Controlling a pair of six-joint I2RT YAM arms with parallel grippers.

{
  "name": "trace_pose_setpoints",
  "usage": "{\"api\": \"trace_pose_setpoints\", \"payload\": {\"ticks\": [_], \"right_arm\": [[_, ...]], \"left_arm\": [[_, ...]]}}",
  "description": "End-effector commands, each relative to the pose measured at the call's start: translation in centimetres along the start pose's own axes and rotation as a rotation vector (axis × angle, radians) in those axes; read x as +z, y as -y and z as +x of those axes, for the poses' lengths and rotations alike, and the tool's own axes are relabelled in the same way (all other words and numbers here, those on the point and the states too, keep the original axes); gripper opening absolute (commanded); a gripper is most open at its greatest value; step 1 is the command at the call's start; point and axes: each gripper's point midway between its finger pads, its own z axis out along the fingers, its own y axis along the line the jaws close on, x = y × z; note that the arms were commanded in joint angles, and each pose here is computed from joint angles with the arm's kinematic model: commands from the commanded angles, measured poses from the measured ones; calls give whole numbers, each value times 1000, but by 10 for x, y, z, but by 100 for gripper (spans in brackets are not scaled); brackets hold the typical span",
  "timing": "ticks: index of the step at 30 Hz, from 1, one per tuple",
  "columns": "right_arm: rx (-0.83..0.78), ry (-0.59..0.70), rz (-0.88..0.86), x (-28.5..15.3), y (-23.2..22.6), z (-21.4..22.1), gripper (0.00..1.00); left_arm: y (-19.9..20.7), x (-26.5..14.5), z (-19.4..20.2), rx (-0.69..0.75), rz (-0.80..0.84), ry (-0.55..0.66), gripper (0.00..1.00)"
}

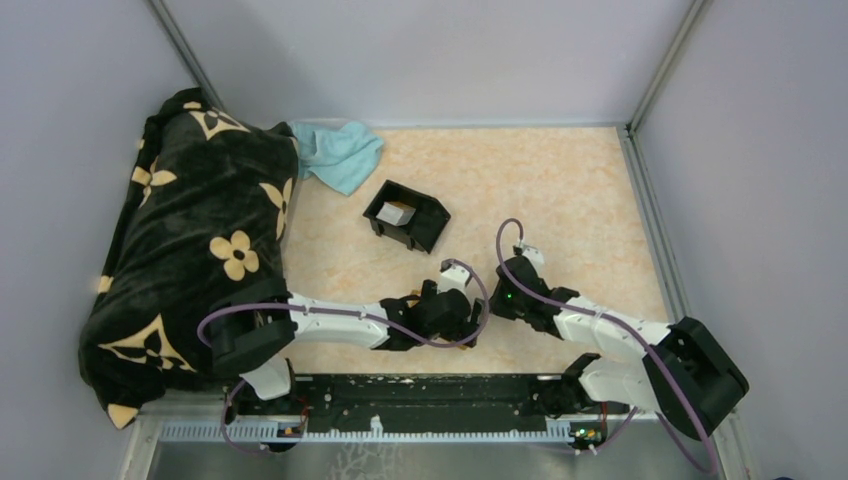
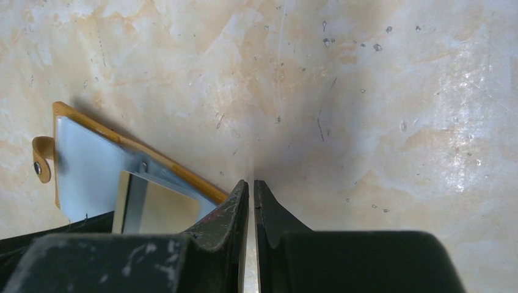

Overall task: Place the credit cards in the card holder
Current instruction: Insert the credit card into the card holder.

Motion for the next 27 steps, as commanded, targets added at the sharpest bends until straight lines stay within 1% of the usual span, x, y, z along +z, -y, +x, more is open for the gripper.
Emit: {"api": "trace_pose_setpoints", "payload": {"ticks": [1,4,9,15,27], "right_arm": [[1,33,-55,-1,-20,-13,8],[-4,35,-50,-3,-19,-14,8],[-8,39,-54,-4,-21,-16,8],[-11,39,-59,-4,-23,-17,8],[-11,37,-70,-4,-27,-17,8]], "left_arm": [[16,-9,-14,-6,124,52,100],[11,-8,-8,-40,137,26,100],[1,-10,-10,-51,109,52,100],[3,-17,-19,-43,124,80,100],[11,-8,4,-20,165,-11,97]]}}
